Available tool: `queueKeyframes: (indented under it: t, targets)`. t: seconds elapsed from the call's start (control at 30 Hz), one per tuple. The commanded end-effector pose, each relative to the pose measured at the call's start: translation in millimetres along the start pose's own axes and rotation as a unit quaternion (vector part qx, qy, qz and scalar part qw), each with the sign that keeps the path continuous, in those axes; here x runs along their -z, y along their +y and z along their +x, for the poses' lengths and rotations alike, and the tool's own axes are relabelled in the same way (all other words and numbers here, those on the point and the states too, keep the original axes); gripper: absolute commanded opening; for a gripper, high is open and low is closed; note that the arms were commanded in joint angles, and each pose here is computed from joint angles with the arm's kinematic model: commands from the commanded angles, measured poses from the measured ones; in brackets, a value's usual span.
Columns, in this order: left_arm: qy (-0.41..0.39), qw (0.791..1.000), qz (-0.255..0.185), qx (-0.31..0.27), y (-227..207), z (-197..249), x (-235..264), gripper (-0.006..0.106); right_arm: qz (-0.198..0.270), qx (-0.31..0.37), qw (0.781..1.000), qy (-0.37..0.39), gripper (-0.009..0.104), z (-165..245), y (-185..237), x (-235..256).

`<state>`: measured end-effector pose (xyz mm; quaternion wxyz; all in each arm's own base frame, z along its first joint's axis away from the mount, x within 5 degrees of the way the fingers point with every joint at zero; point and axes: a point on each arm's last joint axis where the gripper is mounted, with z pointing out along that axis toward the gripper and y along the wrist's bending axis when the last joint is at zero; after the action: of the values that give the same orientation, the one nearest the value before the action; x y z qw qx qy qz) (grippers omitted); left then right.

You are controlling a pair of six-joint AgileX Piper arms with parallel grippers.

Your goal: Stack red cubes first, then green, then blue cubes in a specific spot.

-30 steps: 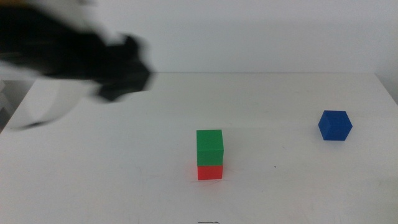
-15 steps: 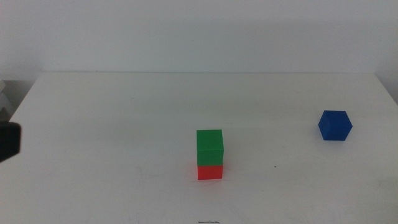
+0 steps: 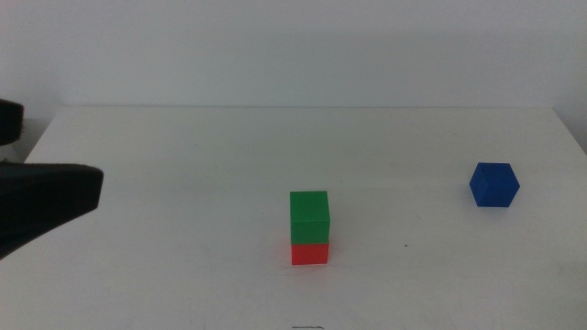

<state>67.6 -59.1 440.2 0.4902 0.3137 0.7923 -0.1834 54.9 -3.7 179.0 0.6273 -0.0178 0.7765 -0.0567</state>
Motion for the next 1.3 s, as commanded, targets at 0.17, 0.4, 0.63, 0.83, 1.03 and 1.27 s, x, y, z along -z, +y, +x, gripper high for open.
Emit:
queueKeyframes:
  t: [0.17,0.4,0.63,0.83,1.03,1.27]
  targets:
    - [-0.048,0.999,0.001,0.007,0.8,-14.6,-1.6,0.094,0.01,0.009,0.998,-0.057,0.082,-13.4,-1.9,3.8]
    - [-0.048,0.999,0.001,0.007,0.8,-14.6,-1.6,0.094,0.01,0.009,0.998,-0.057,0.082,-13.4,-1.9,3.8]
    - [-0.048,0.999,0.001,0.007,0.8,-14.6,-1.6,0.094,0.016,-0.029,0.986,-0.164,0.082,-32.3,-4.0,8.1]
    - [-0.048,0.999,0.001,0.007,0.8,-14.6,-1.6,0.094,0.018,-0.028,0.985,-0.171,0.082,-33.5,-4.2,8.5]
    - [-0.047,0.999,0.001,0.007,0.7,-14.6,-1.5,0.094,0.014,-0.07,0.979,-0.189,0.082,-46.5,-6.2,10.9]
    - [-0.047,0.999,0.001,0.007,0.7,-14.6,-1.5,0.094,-0.017,-0.082,0.996,-0.014,0.082,-118.9,-10.3,-10.9]
